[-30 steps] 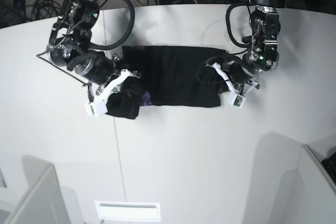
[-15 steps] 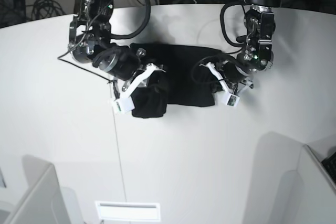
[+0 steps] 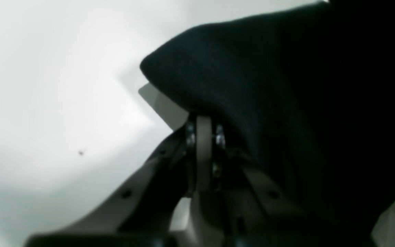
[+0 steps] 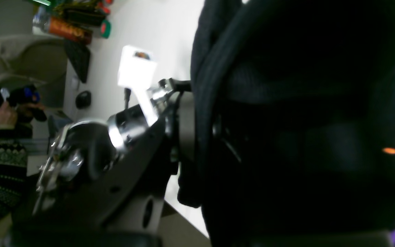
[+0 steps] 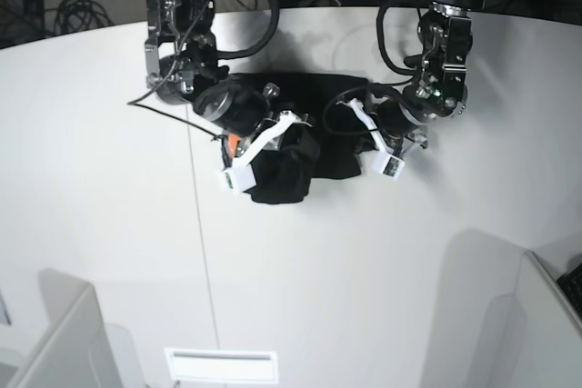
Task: Fold the T-shirt properly
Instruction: 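Lift the bundle with the right gripper and flip it over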
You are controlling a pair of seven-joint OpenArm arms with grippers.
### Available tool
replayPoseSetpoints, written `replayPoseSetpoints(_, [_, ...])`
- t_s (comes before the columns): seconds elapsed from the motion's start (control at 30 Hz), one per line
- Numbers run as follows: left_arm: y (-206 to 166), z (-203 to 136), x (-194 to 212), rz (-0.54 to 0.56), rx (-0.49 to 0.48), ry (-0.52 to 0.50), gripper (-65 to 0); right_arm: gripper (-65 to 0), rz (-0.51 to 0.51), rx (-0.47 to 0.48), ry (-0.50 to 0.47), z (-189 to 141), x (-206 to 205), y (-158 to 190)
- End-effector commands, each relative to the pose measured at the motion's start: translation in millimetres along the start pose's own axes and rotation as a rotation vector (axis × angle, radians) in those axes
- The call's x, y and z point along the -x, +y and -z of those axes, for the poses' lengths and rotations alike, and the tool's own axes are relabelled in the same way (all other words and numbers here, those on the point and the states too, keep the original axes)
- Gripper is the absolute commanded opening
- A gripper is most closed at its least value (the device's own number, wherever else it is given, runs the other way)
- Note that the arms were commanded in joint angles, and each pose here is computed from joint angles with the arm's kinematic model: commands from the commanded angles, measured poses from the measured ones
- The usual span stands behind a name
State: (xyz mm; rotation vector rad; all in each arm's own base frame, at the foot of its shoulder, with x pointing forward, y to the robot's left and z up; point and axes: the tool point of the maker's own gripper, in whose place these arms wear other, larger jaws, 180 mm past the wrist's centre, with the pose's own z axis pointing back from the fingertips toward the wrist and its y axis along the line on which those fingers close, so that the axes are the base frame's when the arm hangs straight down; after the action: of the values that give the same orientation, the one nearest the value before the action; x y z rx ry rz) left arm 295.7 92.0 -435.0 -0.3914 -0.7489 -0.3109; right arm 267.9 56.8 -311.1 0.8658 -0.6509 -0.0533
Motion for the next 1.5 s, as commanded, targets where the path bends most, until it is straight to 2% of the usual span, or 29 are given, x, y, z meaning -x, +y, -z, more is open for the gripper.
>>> replayPoseSetpoints(0.0, [2.2,-2.0,10.9,0.017,-0.012,0.048,-65.0,-65.0,-0.002,-0.047,-0.041,1.3,-8.5,14.6])
replayPoseSetpoints(0.17, [-5.3,-10.0,6.9,0.042,-0.009,0.027,-65.0,-65.0,-0.016,-0.078,-0.052,7.6,-4.3,27.6])
replayPoseSetpoints(0.33, [-0.2,-22.1,6.1,0.074,-0.021,0.023,-65.0,-65.0,0.015,-0.046,-0.035,18.1,4.3,11.4])
replayPoseSetpoints(0.43, [7.5,-32.6,7.5,0.079,-0.044,0.018,-65.0,-65.0,-0.006,-0.002,-0.013,18.9,10.2,-2.4])
replayPoseSetpoints(0.57, [39.2,-60.7,3.5,0.032,-0.146,-0.028,-65.0,-65.0,-0.036,0.012,0.006,20.8,15.1,-1.9])
replayPoseSetpoints(0.7, [59.8,-90.3,6.5,0.022,-0.23,-0.011,-65.0,-65.0,-0.05,-0.013,0.026,24.6,21.9,7.9])
replayPoseSetpoints(0.97, [103.5,-146.8,28.9,-0.059,-0.398,-0.016,-65.0,-65.0,-0.029,-0.008,0.051,34.8,27.2,4.8])
replayPoseSetpoints(1.1, [104.6,-163.3,32.3,-0.107,-0.349,-0.064,-65.0,-65.0,-0.019,-0.005,0.071,39.2,31.8,2.2])
replayPoseSetpoints(1.23, [114.2,-180.9,38.1,-0.144,-0.377,-0.083,-65.0,-65.0,-0.002,-0.043,0.09,43.8,35.6,10.9])
replayPoseSetpoints(1.47, [116.9,-184.2,39.3,-0.145,-0.388,-0.082,-65.0,-65.0,-0.008,-0.061,0.129,53.6,41.7,14.6])
